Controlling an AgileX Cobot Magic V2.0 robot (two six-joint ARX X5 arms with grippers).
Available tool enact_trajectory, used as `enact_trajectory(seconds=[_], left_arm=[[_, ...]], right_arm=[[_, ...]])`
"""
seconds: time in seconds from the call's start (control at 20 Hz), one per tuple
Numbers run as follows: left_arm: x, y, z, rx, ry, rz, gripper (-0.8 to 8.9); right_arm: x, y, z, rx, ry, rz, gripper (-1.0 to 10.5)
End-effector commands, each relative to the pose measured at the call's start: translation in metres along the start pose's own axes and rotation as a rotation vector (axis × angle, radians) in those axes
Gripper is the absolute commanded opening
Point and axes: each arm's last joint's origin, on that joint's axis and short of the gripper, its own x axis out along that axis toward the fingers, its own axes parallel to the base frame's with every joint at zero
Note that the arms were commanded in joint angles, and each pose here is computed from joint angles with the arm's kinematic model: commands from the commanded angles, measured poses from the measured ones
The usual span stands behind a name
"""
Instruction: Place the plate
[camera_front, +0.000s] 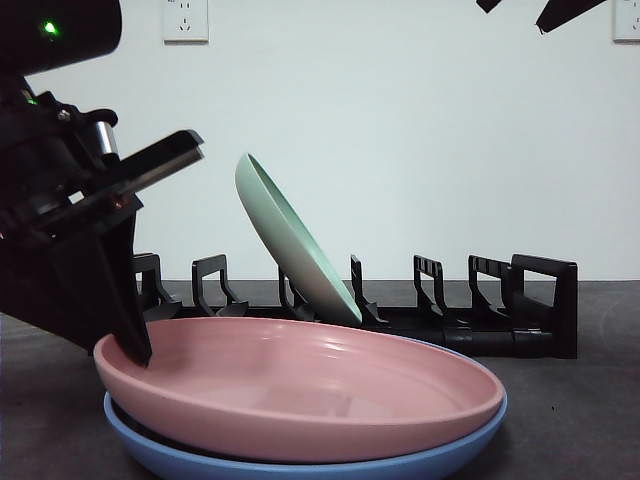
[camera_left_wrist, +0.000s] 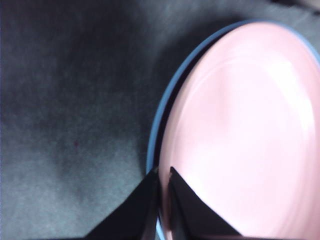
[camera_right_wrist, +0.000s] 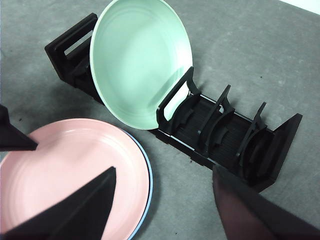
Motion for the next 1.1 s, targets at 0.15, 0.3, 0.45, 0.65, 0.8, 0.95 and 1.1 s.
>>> enact_trajectory(seconds=[0.15, 0.3, 0.45, 0.65, 0.8, 0.95, 1.1], left_arm=[[0.002, -0.004, -0.001, 0.013, 0.009, -0.011, 1.88], [-0.001, -0.004, -0.002, 0.012, 0.013, -0.006, 2.3], [-0.014, -0.005, 0.003, 0.029, -0.014, 0.028, 2.9], [-0.038, -0.012, 0.013, 0.091, -0.03, 0.049, 3.09], [-0.064, -0.015, 0.019, 0.168, -0.074, 0.16, 3.79], [-0.095, -0.013, 0.021, 0.28, -0.134, 0.234, 3.78], [-0.126, -0.003, 0.013, 0.336, -0.199, 0.233, 3.78]], right_arm=[[0.0, 0.002, 0.001, 0.009, -0.006, 0.005, 3.1], [0.0, 0.002, 0.001, 0.009, -0.005, 0.005, 3.1], [0.0, 0.002, 0.0, 0.007, 0.002, 0.003, 3.1], [0.0, 0.002, 0.0, 0.007, 0.003, 0.003, 3.1], [0.0, 0.002, 0.0, 0.008, 0.006, 0.011, 3.1], [0.004, 0.004, 0.002, 0.028, 0.014, 0.053, 3.1], [0.014, 0.01, 0.015, 0.034, 0.041, 0.092, 3.1]])
